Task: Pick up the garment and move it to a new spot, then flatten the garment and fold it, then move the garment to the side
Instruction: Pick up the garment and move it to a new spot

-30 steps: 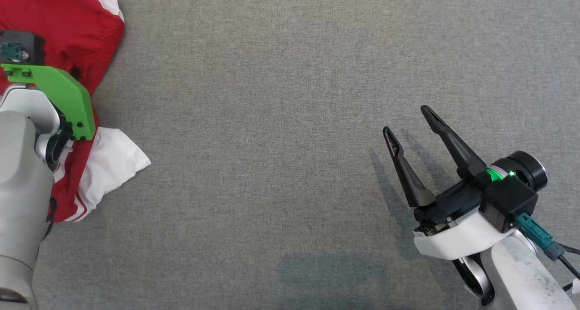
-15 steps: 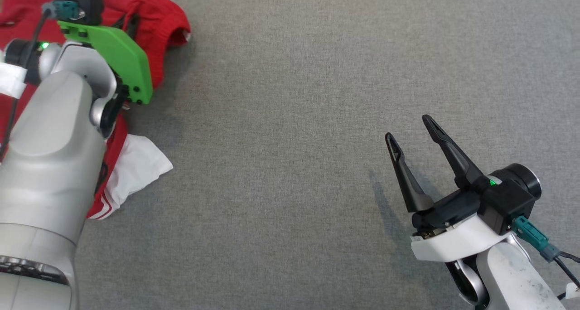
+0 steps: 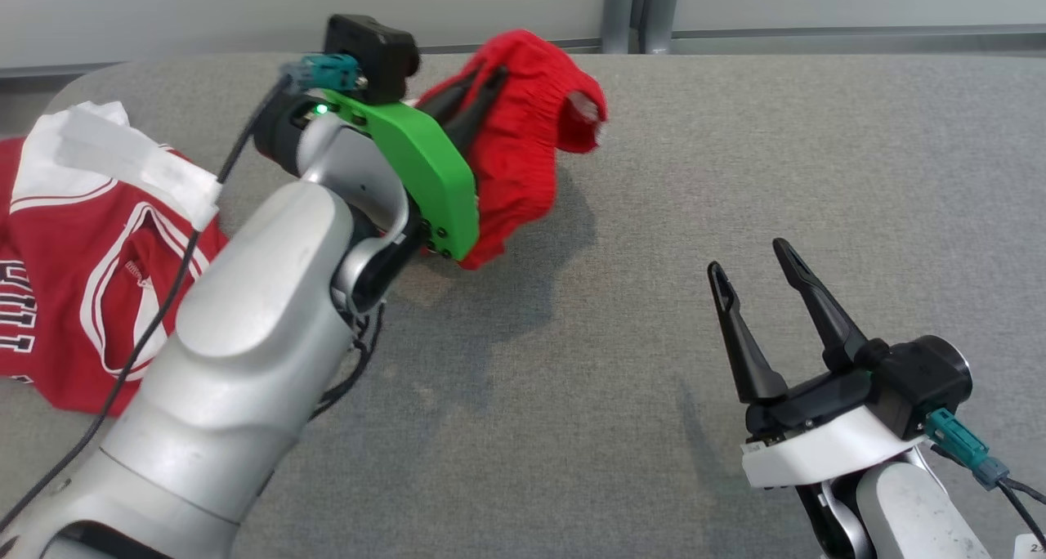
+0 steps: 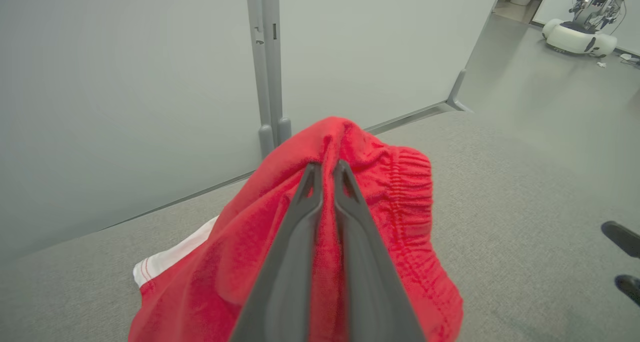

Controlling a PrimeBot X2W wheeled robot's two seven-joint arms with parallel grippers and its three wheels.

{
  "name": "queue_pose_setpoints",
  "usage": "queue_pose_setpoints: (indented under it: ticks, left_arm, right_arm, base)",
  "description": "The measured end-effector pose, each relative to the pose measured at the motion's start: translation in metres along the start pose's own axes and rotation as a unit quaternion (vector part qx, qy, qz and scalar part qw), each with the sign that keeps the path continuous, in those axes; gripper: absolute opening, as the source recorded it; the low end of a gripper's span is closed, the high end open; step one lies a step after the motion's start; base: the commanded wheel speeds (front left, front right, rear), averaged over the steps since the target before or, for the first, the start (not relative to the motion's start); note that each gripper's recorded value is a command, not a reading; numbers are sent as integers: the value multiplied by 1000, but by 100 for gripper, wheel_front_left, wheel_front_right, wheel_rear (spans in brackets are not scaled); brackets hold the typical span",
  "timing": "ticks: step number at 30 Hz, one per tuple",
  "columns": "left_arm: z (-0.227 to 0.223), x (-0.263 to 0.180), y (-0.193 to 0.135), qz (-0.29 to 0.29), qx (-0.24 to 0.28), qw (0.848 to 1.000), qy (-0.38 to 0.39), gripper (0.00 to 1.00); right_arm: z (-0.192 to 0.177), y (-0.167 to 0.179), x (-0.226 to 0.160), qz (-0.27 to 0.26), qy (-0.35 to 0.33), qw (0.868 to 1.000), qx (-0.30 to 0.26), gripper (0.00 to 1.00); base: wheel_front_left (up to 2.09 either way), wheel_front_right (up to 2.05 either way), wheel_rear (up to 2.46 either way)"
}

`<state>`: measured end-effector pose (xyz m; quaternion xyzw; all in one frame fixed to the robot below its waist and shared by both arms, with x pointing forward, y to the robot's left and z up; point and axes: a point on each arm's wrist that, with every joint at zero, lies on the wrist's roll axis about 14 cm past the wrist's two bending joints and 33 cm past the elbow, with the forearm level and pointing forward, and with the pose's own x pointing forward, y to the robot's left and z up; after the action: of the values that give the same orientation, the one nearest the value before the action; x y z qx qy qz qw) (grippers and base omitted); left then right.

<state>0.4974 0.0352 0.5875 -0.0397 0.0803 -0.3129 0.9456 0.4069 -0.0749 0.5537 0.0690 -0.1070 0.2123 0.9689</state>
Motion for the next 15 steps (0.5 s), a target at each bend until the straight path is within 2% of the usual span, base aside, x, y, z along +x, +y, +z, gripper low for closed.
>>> queue_pose_setpoints:
  ticks: [6,10,11,12,13,15]
  left_arm:
    - [7,-1,-91,-124,-27,992,-7,0]
    - [21,-9,-141,-190,-68,979,-26,0]
    - [21,-9,-141,-190,-68,979,-26,0]
    - [34,-16,-168,-228,-94,968,-40,0]
    - [34,-16,-168,-228,-94,968,-40,0]
    - [46,-24,-188,-255,-113,959,-55,0]
  right_arm:
    - [11,-19,-14,-40,-9,999,-7,100]
    - [16,-31,-25,-66,-12,998,-11,100]
    - [16,-31,-25,-66,-12,998,-11,100]
    - [16,-37,-32,-80,-10,997,-13,100]
    - [16,-37,-32,-80,-10,997,-13,100]
    - [15,-41,-39,-90,-6,996,-15,100]
  base:
    - [0,0,0]
    - [0,0,0]
    - [0,0,0]
    - [0,0,0]
    - [0,0,0]
    - [0,0,0]
